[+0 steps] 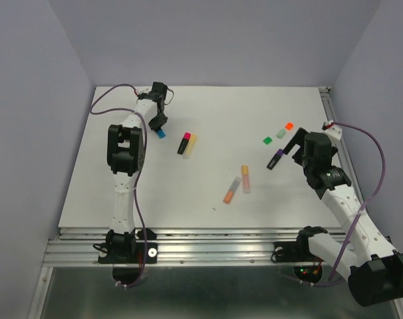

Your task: Open the pen caps

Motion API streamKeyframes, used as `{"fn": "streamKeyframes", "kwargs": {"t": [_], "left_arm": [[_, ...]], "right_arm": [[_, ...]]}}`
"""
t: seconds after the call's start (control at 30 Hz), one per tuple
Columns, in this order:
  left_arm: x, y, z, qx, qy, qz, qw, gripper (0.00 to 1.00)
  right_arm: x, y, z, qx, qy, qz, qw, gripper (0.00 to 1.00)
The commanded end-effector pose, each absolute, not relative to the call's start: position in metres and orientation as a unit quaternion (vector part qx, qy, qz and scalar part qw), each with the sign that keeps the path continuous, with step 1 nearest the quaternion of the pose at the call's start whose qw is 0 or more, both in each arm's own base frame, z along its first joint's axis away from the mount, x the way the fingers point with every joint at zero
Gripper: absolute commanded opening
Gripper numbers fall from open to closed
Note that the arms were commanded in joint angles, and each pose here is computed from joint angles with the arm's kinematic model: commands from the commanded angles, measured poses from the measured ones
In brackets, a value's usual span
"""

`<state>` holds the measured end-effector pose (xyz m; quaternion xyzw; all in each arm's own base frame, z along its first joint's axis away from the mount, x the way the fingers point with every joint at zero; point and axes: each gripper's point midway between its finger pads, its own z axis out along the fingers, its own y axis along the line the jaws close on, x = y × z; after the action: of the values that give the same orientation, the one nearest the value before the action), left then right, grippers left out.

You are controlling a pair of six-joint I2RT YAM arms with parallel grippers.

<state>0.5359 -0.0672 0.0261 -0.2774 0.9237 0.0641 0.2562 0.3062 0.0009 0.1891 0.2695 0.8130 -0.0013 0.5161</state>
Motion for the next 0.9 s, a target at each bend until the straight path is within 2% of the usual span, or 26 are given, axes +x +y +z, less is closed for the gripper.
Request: {"fn": "streamKeyframes", "kwargs": {"t": [0.0, 0.03, 0.07, 0.2, 0.23, 0.3, 0.33, 0.37, 0.4, 0.43, 0.5, 0.67, 0.77, 0.87], "left_arm": [[0.508, -0.059, 0.012, -0.270, 0.932, 0.082, 0.226, 0.24], [0.509, -0.061, 0.017, -0.267, 0.933, 0.071, 0.232, 0.18], [0.503, -0.060, 0.013, -0.266, 0.935, 0.074, 0.225, 0.00], [0.496, -0.061, 0.033, -0.261, 0.933, 0.061, 0.240, 0.00], [0.502, -0.063, 0.059, -0.262, 0.925, 0.042, 0.272, 0.00], [0.488, -0.063, 0.065, -0.261, 0.923, 0.027, 0.281, 0.00], [0.493, -0.071, 0.103, -0.262, 0.908, -0.013, 0.328, 0.00], [0.477, -0.072, 0.096, -0.259, 0.910, -0.020, 0.323, 0.00], [0.476, -0.081, 0.133, -0.254, 0.894, -0.057, 0.365, 0.00], [0.459, -0.083, 0.125, -0.250, 0.898, -0.058, 0.357, 0.00], [0.445, -0.091, 0.140, -0.253, 0.888, -0.080, 0.375, 0.00], [0.392, -0.145, 0.180, -0.226, 0.865, -0.143, 0.425, 0.00], [0.367, -0.157, 0.193, -0.250, 0.847, -0.168, 0.439, 0.00], [0.341, -0.182, 0.208, -0.273, 0.826, -0.218, 0.442, 0.00]], "right_arm": [[0.308, -0.005, 0.194, 0.279, 0.800, -0.005, 0.531, 1.00], [0.308, -0.003, 0.195, 0.275, 0.801, -0.001, 0.531, 1.00], [0.309, 0.003, 0.194, 0.262, 0.807, 0.011, 0.530, 1.00], [0.313, 0.025, 0.195, 0.213, 0.819, 0.060, 0.530, 1.00], [0.313, 0.030, 0.195, 0.204, 0.820, 0.070, 0.530, 1.00], [0.313, 0.047, 0.197, 0.169, 0.830, 0.106, 0.521, 1.00], [0.314, 0.056, 0.200, 0.156, 0.830, 0.126, 0.521, 1.00], [0.314, 0.065, 0.203, 0.144, 0.829, 0.149, 0.519, 1.00], [0.313, 0.087, 0.209, 0.115, 0.826, 0.204, 0.512, 1.00], [0.306, 0.112, 0.212, 0.081, 0.825, 0.263, 0.494, 1.00], [0.299, 0.140, 0.215, 0.044, 0.821, 0.311, 0.477, 1.00], [0.269, 0.236, 0.214, -0.063, 0.821, 0.337, 0.457, 1.00], [0.251, 0.278, 0.223, -0.102, 0.801, 0.403, 0.431, 1.00], [0.243, 0.304, 0.233, -0.115, 0.780, 0.429, 0.442, 1.00]]}}
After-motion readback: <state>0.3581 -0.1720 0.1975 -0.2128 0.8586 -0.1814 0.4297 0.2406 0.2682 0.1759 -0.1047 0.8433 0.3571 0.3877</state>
